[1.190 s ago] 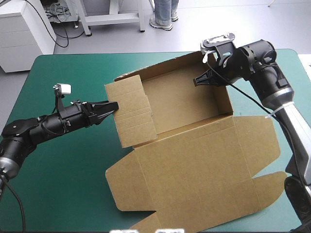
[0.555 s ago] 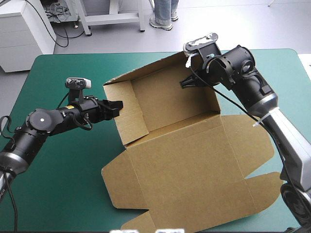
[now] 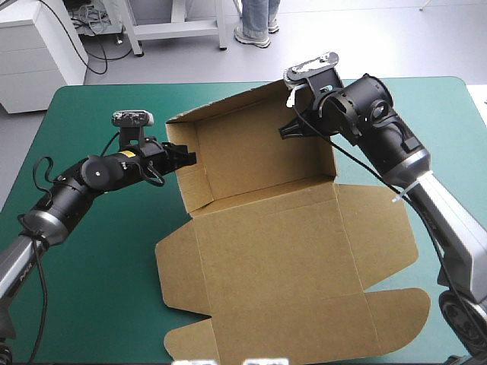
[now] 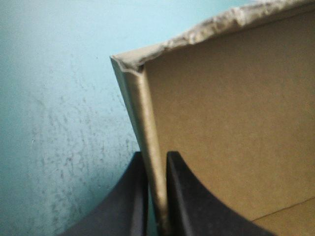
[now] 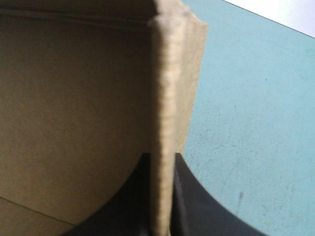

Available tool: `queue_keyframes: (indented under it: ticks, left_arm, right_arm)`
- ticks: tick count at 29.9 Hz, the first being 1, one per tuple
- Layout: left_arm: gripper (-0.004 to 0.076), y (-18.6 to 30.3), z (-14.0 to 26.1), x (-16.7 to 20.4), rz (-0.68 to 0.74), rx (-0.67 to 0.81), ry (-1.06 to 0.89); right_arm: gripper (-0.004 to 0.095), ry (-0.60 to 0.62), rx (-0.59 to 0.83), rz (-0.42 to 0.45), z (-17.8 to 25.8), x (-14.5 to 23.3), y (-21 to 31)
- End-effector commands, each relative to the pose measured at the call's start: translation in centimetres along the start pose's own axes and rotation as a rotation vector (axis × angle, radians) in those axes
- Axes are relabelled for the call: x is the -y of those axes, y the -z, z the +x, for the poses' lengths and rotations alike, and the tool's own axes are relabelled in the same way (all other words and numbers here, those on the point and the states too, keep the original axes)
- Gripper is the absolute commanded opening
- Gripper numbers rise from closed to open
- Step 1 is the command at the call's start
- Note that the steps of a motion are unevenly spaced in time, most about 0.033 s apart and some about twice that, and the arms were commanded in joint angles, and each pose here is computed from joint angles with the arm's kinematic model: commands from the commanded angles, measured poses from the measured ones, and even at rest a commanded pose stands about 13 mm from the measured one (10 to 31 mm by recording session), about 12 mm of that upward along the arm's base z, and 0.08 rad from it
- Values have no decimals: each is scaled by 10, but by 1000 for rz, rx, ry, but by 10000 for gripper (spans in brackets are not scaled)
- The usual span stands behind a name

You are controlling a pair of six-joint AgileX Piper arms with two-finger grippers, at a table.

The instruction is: Fold the box

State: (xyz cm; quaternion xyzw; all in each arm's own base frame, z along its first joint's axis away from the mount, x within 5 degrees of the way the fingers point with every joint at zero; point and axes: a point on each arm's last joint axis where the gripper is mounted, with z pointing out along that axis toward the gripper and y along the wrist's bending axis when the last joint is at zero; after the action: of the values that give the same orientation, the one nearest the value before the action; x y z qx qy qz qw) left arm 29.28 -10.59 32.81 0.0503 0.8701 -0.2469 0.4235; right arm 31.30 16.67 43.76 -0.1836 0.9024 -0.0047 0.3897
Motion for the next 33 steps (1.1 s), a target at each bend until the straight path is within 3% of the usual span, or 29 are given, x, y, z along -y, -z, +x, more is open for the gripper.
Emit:
queue_keyframes:
  ticks: [1,12,24,33]
  left_arm:
    - [-8,14,-16,20,14,-26,-29]
    - [-8,-19,-31,8,-156,-324,-54]
    - [-8,-78,-31,-9,-238,-465,-70]
    - [-8,-123,-7,-23,-264,-569,-83]
  right_arm:
    - [-16,-57,105,-169,-11,-19,17]
    - [-16,-82,-155,-112,5,-12,-57]
    - [-18,-197,-358,-154,29,21,-138]
    - [-16,-145,-421,-162,44,17,-179]
